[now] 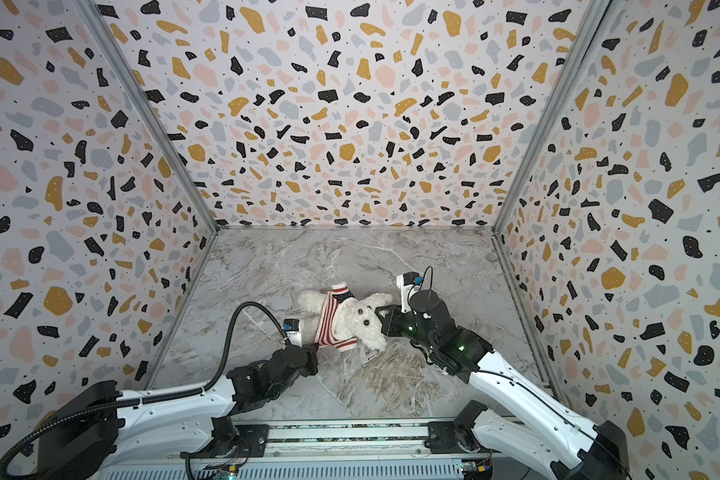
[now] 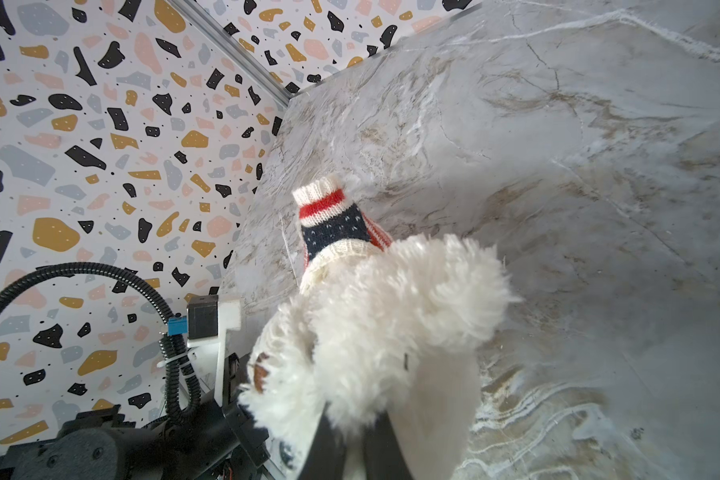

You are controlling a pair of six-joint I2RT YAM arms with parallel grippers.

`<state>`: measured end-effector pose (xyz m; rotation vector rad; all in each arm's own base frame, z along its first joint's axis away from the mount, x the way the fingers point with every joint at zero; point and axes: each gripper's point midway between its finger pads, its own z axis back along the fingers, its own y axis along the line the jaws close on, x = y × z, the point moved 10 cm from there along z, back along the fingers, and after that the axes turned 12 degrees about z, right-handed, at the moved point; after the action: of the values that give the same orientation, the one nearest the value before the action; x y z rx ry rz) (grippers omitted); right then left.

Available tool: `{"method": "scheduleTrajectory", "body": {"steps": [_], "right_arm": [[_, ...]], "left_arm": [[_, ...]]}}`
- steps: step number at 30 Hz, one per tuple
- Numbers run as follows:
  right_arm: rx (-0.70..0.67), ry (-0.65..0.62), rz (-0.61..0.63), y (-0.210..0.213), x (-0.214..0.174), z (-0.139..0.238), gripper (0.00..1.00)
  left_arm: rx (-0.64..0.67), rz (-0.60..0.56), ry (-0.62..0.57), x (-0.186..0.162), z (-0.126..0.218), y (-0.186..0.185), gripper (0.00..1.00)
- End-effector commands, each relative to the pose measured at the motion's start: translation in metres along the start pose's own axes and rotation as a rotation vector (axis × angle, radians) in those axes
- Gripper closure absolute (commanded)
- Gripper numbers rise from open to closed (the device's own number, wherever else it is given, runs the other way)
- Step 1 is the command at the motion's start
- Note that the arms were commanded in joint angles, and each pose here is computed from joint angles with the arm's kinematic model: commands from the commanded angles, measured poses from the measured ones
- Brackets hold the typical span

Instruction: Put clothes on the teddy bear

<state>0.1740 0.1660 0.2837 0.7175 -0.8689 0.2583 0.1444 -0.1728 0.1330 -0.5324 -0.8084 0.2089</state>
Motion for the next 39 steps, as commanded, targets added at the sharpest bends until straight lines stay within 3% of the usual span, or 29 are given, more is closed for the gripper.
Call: {"method": "scheduleTrajectory", "body": {"steps": [1,5,10,18,23,26,28,32,39], "right_arm": [[0.042,-0.151,0.049,0.011,0.03,0.01,1.0],[0.114,-0.139,0.086,0.009,0.028,-0.001,1.0],[0.176,-0.116,0.166,0.016,0.035,-0.006,1.0],[0.186,-0.123,0.207,0.007,0.042,0.008,1.0],[0.187,-0.089,0.249,0.004,0.037,0.001,1.0],[0.208,-0.097,0.293,0.002,0.032,-0.002,1.0],[0.209,-0.123,0.337,0.001,0.027,-0.001,1.0],[0.237,-0.215,0.483,0.0,0.019,0.006,1.0],[0.235,-0.284,0.725,0.0,0.017,0.006,1.0]], "left_arm": [[0.034,-0.074,0.04,-0.01,-0.004,0.014,1.0],[-0.03,-0.069,0.088,-0.018,-0.008,0.013,1.0],[0.125,-0.1,0.113,-0.025,-0.019,0.024,1.0],[0.166,-0.044,0.051,-0.024,-0.017,0.033,1.0],[0.072,-0.054,0.07,-0.02,-0.019,0.015,1.0],[-0.142,-0.022,0.081,-0.016,-0.014,-0.005,1.0],[-0.209,-0.004,0.086,-0.014,-0.01,-0.011,0.99],[-0.218,-0.025,0.096,-0.012,-0.007,-0.013,0.78],[-0.243,-0.062,0.127,-0.011,0.007,-0.01,0.59]]}}
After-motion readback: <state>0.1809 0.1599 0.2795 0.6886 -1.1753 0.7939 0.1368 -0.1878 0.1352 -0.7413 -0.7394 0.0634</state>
